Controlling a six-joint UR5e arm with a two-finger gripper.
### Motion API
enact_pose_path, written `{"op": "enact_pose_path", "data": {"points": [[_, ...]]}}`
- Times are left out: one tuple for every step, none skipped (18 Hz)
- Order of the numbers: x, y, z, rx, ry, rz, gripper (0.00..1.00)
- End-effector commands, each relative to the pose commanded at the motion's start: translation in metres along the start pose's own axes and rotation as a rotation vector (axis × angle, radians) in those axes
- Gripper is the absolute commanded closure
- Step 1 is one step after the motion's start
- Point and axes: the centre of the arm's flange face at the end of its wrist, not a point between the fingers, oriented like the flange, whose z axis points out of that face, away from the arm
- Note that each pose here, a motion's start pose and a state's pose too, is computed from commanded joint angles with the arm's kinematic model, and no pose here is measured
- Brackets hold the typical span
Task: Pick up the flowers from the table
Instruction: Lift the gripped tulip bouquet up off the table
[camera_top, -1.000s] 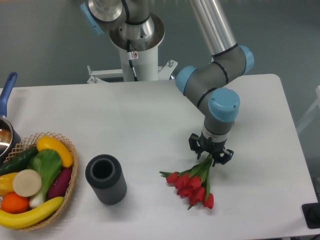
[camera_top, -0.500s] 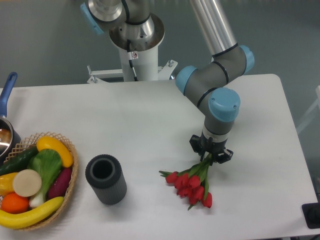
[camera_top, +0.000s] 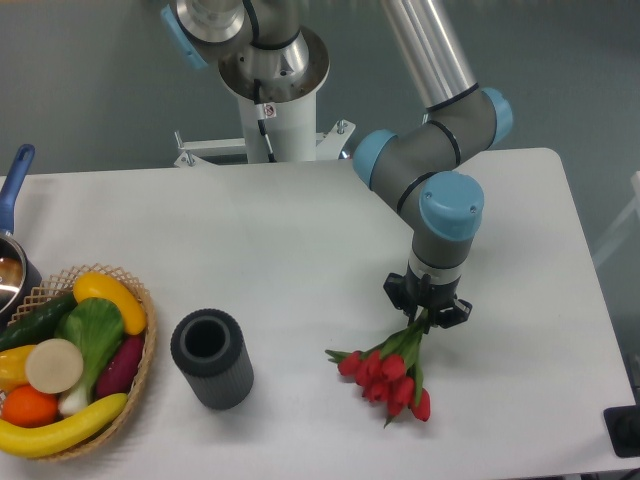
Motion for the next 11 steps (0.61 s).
{"op": "enact_pose_path", "data": {"points": [[-0.001,-0.001,-0.005,0.004,-0.008,-0.001,0.68],[0.0,-0.003,-0.011,0.012,-0.014,-0.002,0.68],[0.0,-0.004,-0.018,0.021,-0.023,0.001,0.68],[0.005,-0.01,-0.026,0.033,-0.029,0.009,0.68],[0.01,-0.015,-0.035,0.047,-0.036,0.011,0.68],[0.013,-0.019,-0.045,0.063,-0.043,-0.003,0.68],[0.017,-0.024,-0.055,0.087,-0.046,-0.016,0.68],[0.023,-0.03,-0.065,0.114,-0.047,-0.022,0.68],[0.026,-0.034,-0.077,0.136,-0.053,-0.028,0.69],[0.029,-0.039,-0.088,0.16,-0.06,-0.033,0.69],[0.035,-0.045,-0.1,0.193,-0.057,-0.036,0.69]]}}
